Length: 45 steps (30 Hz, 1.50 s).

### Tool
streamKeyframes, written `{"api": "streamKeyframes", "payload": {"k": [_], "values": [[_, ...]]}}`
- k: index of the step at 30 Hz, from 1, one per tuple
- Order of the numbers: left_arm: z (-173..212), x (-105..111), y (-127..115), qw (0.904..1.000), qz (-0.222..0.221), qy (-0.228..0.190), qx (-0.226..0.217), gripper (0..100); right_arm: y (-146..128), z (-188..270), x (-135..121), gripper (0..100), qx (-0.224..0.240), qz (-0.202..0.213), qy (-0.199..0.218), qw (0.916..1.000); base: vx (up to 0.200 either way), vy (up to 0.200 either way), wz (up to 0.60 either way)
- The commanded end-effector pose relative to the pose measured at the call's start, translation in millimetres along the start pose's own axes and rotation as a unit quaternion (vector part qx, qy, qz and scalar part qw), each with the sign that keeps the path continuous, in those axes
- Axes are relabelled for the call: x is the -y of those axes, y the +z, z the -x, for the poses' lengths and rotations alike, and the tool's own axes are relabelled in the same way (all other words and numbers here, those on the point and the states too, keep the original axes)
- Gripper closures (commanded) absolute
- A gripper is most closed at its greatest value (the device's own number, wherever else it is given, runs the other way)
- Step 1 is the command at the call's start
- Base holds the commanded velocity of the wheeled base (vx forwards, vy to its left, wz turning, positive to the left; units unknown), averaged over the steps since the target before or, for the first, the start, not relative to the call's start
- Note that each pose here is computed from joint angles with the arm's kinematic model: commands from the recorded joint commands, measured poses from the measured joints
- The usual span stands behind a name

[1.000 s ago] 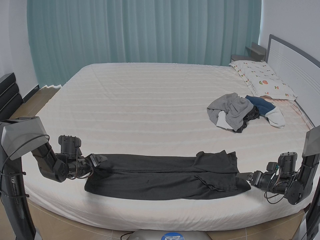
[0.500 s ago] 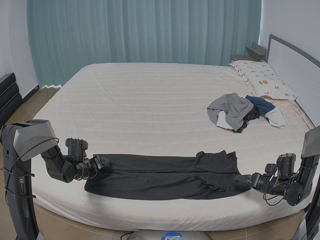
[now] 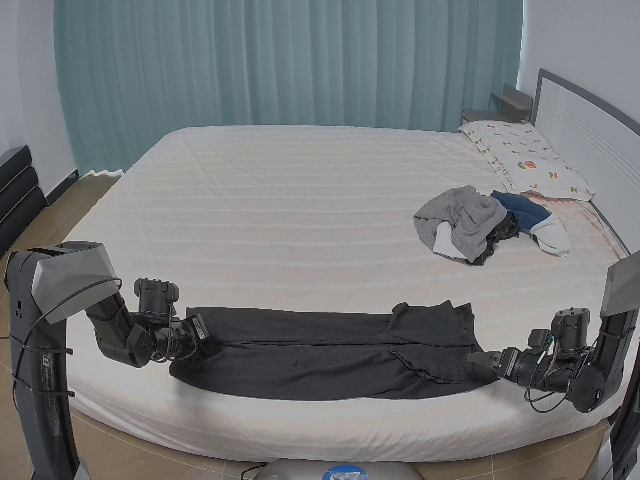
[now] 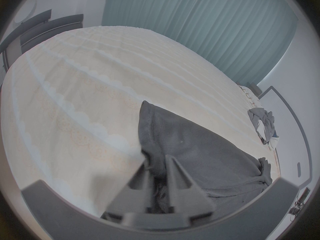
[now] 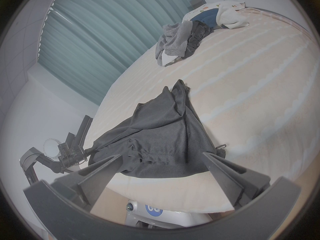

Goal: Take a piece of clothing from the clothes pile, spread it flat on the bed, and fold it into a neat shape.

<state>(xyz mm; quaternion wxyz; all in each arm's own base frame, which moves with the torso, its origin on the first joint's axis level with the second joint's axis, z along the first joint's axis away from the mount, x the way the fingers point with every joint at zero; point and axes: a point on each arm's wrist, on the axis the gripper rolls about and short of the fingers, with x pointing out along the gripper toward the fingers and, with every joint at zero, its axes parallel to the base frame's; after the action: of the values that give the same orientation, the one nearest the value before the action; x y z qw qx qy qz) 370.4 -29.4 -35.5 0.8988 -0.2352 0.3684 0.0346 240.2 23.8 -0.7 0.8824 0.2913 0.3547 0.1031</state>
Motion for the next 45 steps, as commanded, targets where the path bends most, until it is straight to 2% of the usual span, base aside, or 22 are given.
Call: {"api": "streamKeyframes", "payload": {"k": [1, 8, 25, 31, 35, 40, 45], "values": [[4, -5, 6, 0.9999, 0.006, 0.002, 0.011, 100, -1, 0, 0, 0, -0.002, -0.001, -0.001, 1.0, 0.0, 0.0, 0.0], [14, -13, 19, 0.9993, 0.018, 0.006, 0.031, 100, 0, 2, 1, 0, 0.002, -0.001, -0.003, 1.0, 0.0, 0.0, 0.0], [16, -12, 15, 0.9994, 0.02, 0.005, 0.028, 100, 0, 4, 2, 0, 0.004, -0.004, -0.005, 1.0, 0.0, 0.0, 0.0], [16, -8, 11, 0.9996, 0.017, 0.003, 0.024, 100, 0, 5, 2, 0, 0.004, -0.004, -0.005, 1.0, -0.2, 0.0, 0.0], [16, -8, 11, 0.9995, 0.019, 0.003, 0.024, 100, -1, 6, 2, 0, 0.001, -0.004, -0.007, 1.0, 0.0, 0.0, 0.0], [17, -2, 20, 0.9965, 0.073, -0.01, 0.039, 100, -2, 9, 2, 0, 0.01, -0.003, -0.002, 0.9999, 0.0, 0.0, 0.0], [16, 12, 21, 0.9955, 0.082, -0.025, 0.039, 100, -2, 10, 1, 0, 0.019, 0.002, 0.002, 0.9998, 0.0, -0.08, 0.0]]}}
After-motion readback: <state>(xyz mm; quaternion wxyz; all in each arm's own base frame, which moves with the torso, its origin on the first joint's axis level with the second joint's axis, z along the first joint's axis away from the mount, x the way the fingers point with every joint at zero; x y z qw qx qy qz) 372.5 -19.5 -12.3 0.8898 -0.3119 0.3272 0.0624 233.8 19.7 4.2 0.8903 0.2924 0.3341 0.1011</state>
